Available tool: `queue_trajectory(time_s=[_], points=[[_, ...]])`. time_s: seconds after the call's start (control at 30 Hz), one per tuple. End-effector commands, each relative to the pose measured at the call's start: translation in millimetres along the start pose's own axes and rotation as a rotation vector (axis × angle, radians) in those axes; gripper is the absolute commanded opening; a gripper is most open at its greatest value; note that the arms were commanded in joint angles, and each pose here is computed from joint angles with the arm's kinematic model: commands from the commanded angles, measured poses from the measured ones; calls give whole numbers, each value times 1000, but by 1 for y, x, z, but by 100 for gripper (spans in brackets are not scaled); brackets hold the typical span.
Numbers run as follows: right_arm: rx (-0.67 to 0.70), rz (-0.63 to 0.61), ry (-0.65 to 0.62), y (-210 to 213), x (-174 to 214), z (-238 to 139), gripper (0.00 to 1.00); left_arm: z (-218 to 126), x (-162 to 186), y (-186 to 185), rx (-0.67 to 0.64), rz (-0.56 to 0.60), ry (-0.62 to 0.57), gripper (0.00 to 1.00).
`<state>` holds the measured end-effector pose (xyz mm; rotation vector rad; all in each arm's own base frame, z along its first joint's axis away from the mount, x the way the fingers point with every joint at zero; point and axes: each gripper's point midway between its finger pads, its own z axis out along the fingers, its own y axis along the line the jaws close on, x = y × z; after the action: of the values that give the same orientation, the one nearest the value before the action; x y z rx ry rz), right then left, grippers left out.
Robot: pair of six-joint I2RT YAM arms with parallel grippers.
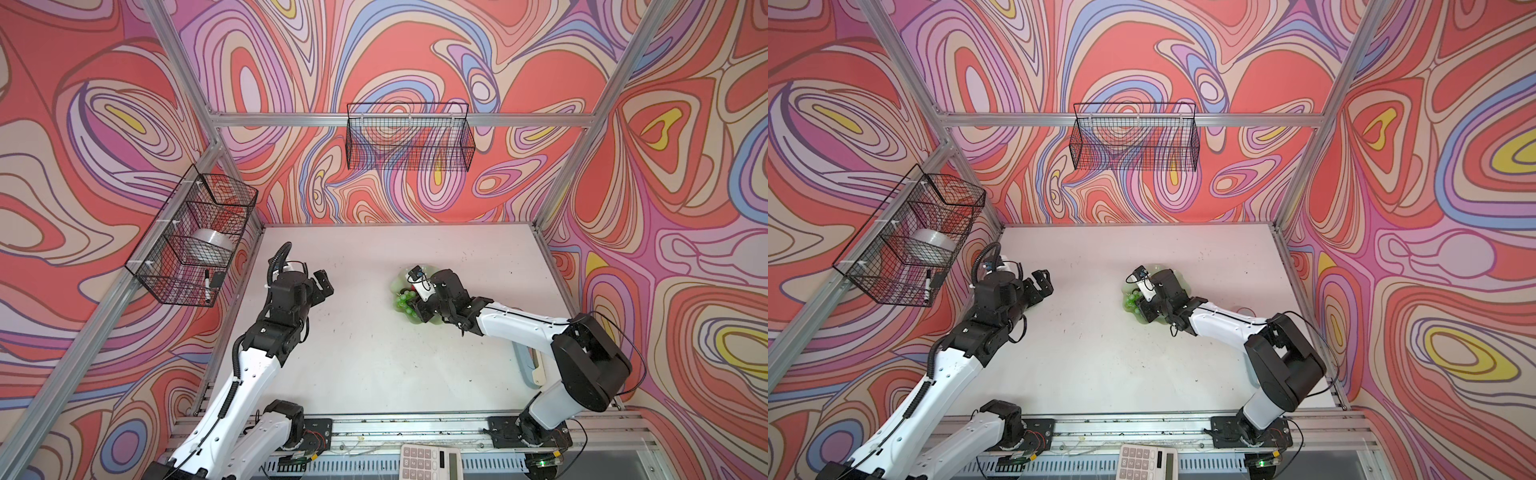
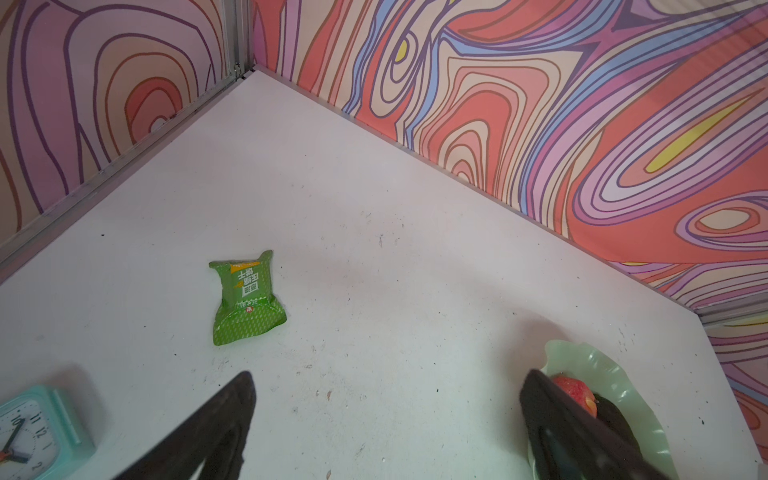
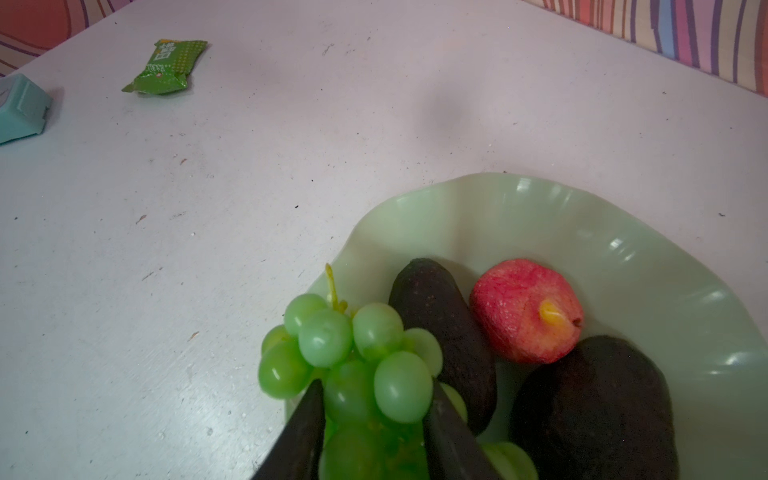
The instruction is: Place and organize the fake fruits in the fruit bowl
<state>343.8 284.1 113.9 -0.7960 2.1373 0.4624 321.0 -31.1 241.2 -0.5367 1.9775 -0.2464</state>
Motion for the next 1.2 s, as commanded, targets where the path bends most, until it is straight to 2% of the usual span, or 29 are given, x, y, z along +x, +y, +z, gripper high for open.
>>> queue_trajectory(time_s=[0.0, 0.13, 0.37, 0.47, 0.63, 0.77, 0.9, 1.0, 1.1, 1.17], points=[[1, 17, -2, -2, 6, 4, 44, 4, 3, 3, -9, -7, 4, 100], [15, 32, -25, -4, 0, -2, 57, 4, 2, 3, -8, -8, 4, 100], [24, 60, -122, -8, -36, -23, 78, 2, -1, 5, -14, -4, -9, 100], [24, 76, -178, -10, -55, -36, 98, 1, -5, 7, -24, 4, -24, 100], [59, 142, -272, -33, -84, -65, 98, -2, -15, 14, -63, 31, -87, 100], [131, 260, -392, -86, -86, -100, 98, 14, -15, 37, -184, 153, -166, 100], [348, 416, -437, -164, -55, -127, 98, 33, -4, 58, -296, 276, -201, 99], [504, 477, -432, -207, -21, -139, 98, 42, 7, 77, -365, 382, -262, 100], [632, 501, -437, -231, 5, -147, 98, 45, 16, 84, -367, 443, -307, 100], [705, 507, -448, -245, 21, -151, 98, 52, 30, 86, -317, 481, -299, 99]])
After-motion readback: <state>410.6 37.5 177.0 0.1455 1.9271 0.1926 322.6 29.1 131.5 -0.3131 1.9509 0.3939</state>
